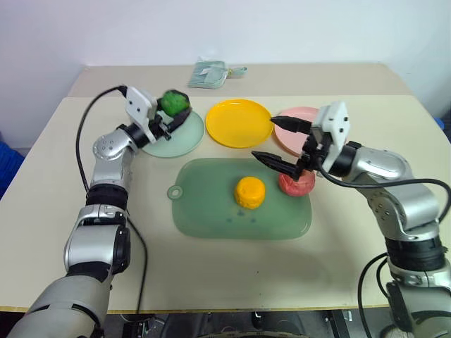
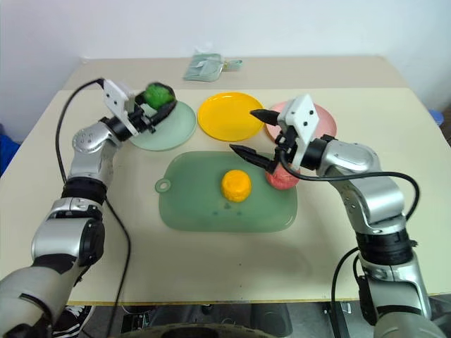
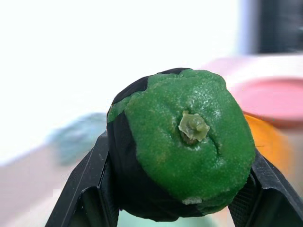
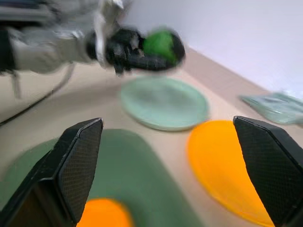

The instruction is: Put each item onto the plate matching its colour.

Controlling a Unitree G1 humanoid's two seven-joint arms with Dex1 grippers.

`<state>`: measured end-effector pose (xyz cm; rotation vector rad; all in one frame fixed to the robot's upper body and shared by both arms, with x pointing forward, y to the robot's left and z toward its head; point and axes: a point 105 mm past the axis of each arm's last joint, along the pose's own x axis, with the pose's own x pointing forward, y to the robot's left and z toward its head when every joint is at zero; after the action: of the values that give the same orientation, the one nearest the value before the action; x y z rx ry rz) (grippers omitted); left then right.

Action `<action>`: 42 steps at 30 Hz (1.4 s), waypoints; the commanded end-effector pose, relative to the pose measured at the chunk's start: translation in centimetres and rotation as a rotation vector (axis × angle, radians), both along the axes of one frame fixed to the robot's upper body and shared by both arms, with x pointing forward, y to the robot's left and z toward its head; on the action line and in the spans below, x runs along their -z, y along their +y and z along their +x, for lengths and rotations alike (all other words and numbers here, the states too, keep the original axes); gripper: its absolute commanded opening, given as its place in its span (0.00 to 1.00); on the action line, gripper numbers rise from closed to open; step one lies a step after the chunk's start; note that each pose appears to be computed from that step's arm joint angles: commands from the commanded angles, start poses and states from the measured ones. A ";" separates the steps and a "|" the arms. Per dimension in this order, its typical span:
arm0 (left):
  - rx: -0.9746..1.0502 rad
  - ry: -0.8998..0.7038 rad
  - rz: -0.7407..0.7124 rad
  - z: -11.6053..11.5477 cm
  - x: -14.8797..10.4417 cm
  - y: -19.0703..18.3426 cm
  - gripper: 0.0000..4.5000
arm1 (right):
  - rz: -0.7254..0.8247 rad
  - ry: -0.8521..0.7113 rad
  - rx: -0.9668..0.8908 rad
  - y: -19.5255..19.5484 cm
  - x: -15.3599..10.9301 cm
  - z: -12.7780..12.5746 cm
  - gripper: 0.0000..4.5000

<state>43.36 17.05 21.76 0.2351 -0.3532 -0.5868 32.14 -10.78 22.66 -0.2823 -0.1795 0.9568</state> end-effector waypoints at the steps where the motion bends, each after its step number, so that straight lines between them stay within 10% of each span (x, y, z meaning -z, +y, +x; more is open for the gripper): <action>1: -0.179 0.052 -0.026 1.6 0.6 1.6 0.60 | 0.026 -0.065 0.032 0.8 -1.2 0.7 1.00; 6: -0.281 0.094 -0.055 2.8 0.8 1.6 0.60 | 0.032 -0.071 0.050 1.6 -1.3 1.1 1.00; 11: -0.307 0.121 -0.059 2.9 1.4 2.3 0.99 | 0.022 -0.082 0.043 1.6 -1.2 0.7 1.00; 18: 0.003 0.032 -0.113 0.5 -0.9 0.6 0.99 | -0.015 0.129 -0.206 2.2 1.0 -3.5 1.00; 25: 0.614 0.144 -0.091 -7.8 -0.1 0.2 0.99 | -0.168 0.227 -0.142 1.8 5.2 -2.7 1.00; 37: 0.663 0.312 0.033 -12.0 2.2 1.5 0.99 | -0.347 0.288 -0.116 1.4 9.5 -1.8 1.00; 42: 0.689 0.312 0.050 -13.0 1.5 1.2 1.00 | -0.266 0.245 -0.122 2.1 7.5 -1.3 0.66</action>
<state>30.90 18.30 18.60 0.0366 -0.0553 -1.2832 30.52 -9.15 12.66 -0.4159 0.2585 1.1262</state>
